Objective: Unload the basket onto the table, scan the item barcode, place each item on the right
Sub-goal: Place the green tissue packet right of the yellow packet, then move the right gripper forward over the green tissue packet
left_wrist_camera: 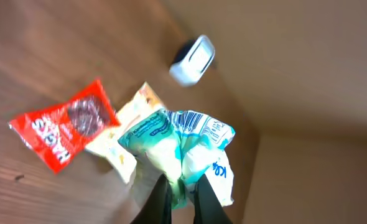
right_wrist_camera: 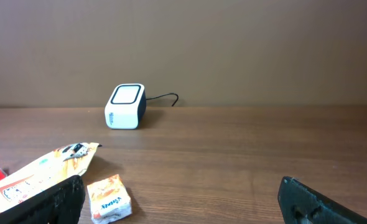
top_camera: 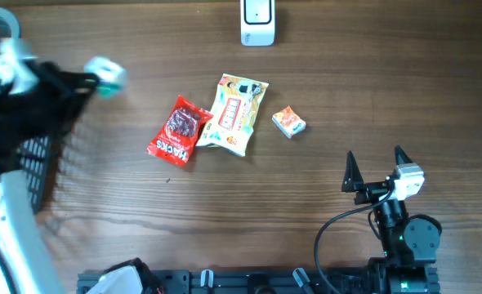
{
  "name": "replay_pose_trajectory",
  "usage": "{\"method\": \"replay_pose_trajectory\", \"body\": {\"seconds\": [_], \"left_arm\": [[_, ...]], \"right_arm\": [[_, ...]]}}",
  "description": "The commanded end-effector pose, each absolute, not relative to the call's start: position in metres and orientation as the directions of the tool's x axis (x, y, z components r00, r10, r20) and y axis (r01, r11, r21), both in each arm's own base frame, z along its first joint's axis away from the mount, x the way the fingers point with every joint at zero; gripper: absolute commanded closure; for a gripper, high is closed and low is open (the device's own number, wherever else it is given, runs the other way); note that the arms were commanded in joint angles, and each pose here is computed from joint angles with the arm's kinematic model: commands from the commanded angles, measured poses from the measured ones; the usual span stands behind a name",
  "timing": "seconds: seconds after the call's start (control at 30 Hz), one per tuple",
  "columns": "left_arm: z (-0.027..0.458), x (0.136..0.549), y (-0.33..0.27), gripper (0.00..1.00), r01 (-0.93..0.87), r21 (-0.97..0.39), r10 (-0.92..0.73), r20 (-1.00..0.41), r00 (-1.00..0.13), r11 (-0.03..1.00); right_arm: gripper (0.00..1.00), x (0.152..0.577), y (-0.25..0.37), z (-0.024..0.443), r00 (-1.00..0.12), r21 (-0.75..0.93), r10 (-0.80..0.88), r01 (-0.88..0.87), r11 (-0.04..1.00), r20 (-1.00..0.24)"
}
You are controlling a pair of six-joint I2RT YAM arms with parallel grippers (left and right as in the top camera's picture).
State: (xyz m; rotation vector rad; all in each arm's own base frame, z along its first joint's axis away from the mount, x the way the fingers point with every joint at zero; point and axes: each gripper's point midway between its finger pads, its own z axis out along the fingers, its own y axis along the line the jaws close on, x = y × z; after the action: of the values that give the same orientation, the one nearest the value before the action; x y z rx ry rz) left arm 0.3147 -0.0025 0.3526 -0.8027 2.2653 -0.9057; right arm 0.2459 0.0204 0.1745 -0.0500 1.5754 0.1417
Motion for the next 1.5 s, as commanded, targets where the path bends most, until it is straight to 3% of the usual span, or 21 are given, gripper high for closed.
{"method": "replay_pose_trajectory", "body": {"seconds": [0.0,0.1,0.27,0.4,0.53,0.67,0.8,0.83,0.9,0.97,1.2,1.47], "left_arm": [[0.29,0.329,-0.05,0.96,-0.332,-0.631,-0.575,-0.226,-0.786,0.701],[0.232,0.341,-0.094,0.96,-0.298,-0.555,-0.457,-0.17,-0.873,0.777],[0.162,0.361,-0.128,0.96,-0.273,-0.447,-0.36,-0.121,-0.925,0.852],[0.126,0.367,-0.143,0.82,-0.275,-0.413,-0.328,-0.062,-0.943,0.869],[0.119,0.366,-0.143,0.73,-0.282,-0.403,-0.326,-0.043,-0.944,0.871],[0.138,0.372,-0.132,0.71,-0.294,-0.424,-0.357,-0.075,-0.931,0.857],[0.189,0.378,-0.103,0.64,-0.316,-0.461,-0.423,-0.149,-0.893,0.829],[0.205,0.379,-0.095,0.59,-0.32,-0.474,-0.444,-0.175,-0.879,0.821],[0.251,0.376,-0.068,0.35,-0.299,-0.503,-0.478,-0.274,-0.835,0.811],[0.299,0.363,-0.036,0.0,-0.267,-0.521,-0.509,-0.402,-0.761,0.811],[0.366,0.295,0.033,0.0,-0.361,-0.546,-0.648,-0.546,-0.531,0.756],[0.367,0.245,0.032,0.0,-0.427,-0.522,-0.673,-0.533,-0.513,0.739]], "right_arm": [[0.0,0.246,0.018,0.176,-0.001,0.052,0.052,-0.109,0.993,-0.999],[0.0,0.246,0.018,0.176,-0.001,0.052,0.052,-0.109,0.993,-0.999],[0.0,0.246,0.018,0.176,-0.001,0.052,0.052,-0.109,0.993,-0.999],[0.0,0.246,0.018,0.176,-0.001,0.052,0.052,-0.109,0.993,-0.999],[0.0,0.246,0.018,0.176,-0.001,0.052,0.052,-0.109,0.993,-0.999],[0.0,0.246,0.018,0.176,-0.001,0.052,0.052,-0.109,0.993,-0.999],[0.0,0.246,0.018,0.176,-0.001,0.052,0.052,-0.109,0.993,-0.999],[0.0,0.246,0.018,0.176,-0.001,0.052,0.052,-0.109,0.993,-0.999],[0.0,0.246,0.018,0.176,-0.001,0.052,0.052,-0.109,0.993,-0.999],[0.0,0.246,0.018,0.176,-0.001,0.052,0.052,-0.109,0.993,-0.999],[0.0,0.246,0.018,0.176,-0.001,0.052,0.052,-0.109,0.993,-0.999],[0.0,0.246,0.018,0.176,-0.001,0.052,0.052,-0.109,0.993,-0.999]]}}
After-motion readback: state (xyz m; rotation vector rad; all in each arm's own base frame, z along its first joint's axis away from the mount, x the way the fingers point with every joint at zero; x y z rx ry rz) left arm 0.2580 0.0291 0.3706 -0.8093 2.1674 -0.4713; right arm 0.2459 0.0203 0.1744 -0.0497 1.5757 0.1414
